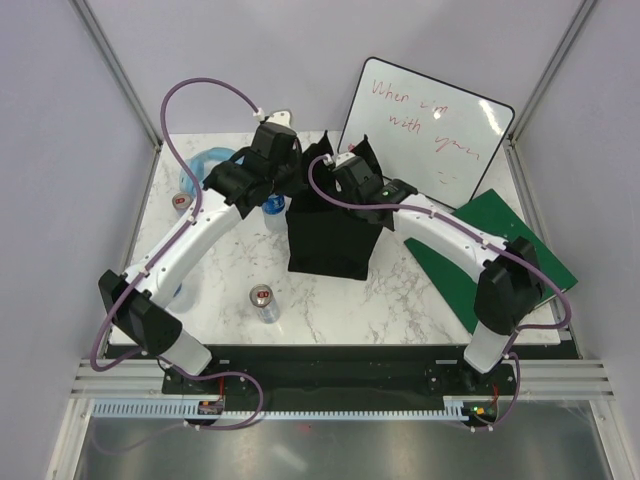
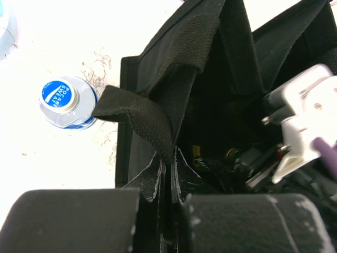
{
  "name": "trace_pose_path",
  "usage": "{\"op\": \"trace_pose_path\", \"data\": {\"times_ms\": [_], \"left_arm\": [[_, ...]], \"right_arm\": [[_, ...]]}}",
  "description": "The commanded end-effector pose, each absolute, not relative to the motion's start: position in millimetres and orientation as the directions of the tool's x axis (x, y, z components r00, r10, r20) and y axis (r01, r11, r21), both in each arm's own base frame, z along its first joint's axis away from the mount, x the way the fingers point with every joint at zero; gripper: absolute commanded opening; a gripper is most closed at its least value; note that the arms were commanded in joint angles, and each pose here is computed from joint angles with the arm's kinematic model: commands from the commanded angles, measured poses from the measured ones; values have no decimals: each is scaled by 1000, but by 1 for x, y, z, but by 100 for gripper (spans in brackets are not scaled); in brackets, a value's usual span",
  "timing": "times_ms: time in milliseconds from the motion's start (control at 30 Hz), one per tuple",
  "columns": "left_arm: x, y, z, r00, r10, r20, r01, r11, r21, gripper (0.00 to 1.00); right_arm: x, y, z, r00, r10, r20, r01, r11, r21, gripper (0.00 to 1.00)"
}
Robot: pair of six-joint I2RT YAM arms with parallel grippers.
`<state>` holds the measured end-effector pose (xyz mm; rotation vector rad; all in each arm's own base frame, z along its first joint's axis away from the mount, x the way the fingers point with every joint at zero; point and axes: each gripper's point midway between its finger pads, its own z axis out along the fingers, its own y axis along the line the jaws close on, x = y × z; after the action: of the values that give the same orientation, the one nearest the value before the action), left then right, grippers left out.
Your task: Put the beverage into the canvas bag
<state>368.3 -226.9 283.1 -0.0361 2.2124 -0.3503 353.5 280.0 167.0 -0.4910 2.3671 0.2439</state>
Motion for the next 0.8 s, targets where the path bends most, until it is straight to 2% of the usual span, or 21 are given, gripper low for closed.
{"op": "trace_pose_path", "data": {"times_ms": [0,33,200,300,333,633,767], "left_arm": [[364,-226,295,-601,-199,-774,89,946,-313,2],[364,-226,295,-601,-200,-774,91,945,-314,2],[363,-226,297,-600,-198,-775,98,943,-317,2],[363,-228,296,-604,-193,-773,104,943,-317,2],[363,-228,296,-604,-193,-773,105,942,-318,3],[361,-230,300,-604,-179,-777,128,940,-315,34],[360,-229,302,-600,-179,-780,129,940,-316,41]], "right_arm": [[367,289,186,-618,-210,-757,-382,923,55,3],[365,287,178,-624,-225,-748,-384,922,43,7],[366,278,164,-634,-242,-735,-357,934,0,13],[366,280,170,-627,-235,-743,-359,933,8,25],[368,280,173,-623,-229,-748,-356,935,10,32],[372,295,266,-528,-118,-841,-386,915,115,48],[369,293,302,-485,-85,-870,-398,908,134,52]]}}
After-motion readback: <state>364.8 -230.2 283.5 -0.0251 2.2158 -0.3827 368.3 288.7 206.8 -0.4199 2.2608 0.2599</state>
